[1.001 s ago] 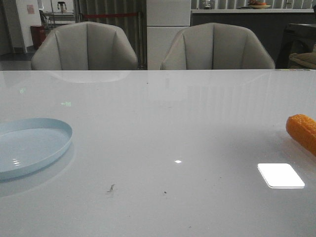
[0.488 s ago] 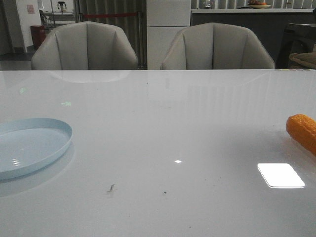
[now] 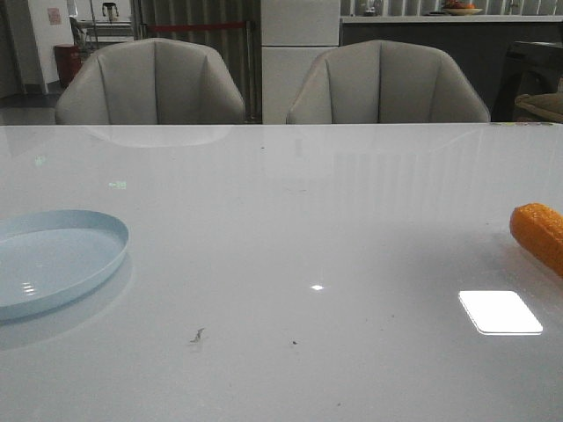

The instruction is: Place corn on plate with both arms

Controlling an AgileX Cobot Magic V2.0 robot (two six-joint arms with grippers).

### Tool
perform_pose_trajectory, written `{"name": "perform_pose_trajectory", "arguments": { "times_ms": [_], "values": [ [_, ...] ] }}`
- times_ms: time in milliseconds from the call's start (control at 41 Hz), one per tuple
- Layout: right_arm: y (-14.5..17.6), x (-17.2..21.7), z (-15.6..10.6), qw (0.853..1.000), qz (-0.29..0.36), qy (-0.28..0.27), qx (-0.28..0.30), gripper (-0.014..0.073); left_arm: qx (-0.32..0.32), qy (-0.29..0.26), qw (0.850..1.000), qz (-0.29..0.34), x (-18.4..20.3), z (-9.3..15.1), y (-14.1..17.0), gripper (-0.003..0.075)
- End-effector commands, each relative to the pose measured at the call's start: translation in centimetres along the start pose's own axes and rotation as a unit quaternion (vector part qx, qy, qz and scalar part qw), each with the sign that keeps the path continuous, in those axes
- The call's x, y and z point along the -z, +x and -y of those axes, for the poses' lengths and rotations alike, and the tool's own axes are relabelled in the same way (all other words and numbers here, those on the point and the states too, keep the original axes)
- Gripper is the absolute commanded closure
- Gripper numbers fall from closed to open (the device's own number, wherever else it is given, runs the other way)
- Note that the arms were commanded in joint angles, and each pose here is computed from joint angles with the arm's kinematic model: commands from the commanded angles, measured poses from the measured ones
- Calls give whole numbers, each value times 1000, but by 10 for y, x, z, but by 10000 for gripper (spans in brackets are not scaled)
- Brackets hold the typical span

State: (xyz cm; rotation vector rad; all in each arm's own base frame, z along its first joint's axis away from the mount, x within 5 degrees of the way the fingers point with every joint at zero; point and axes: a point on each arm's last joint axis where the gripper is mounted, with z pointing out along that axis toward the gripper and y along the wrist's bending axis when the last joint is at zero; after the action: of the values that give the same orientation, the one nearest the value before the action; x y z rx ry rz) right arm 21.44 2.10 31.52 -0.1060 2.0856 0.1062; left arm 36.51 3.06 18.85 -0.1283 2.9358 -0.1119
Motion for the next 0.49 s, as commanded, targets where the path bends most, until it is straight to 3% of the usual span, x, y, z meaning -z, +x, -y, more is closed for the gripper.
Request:
{"name": "perform_pose_trajectory", "arguments": {
  "times_ms": [0, 464],
  "values": [
    [-18, 7, 0, 998, 56, 4, 0, -12, 4, 6, 999, 31, 18, 3, -7, 297],
    [-18, 7, 0, 998, 56, 4, 0, -12, 6, 5, 1000, 15, 3, 2, -8, 297]
  ]
}}
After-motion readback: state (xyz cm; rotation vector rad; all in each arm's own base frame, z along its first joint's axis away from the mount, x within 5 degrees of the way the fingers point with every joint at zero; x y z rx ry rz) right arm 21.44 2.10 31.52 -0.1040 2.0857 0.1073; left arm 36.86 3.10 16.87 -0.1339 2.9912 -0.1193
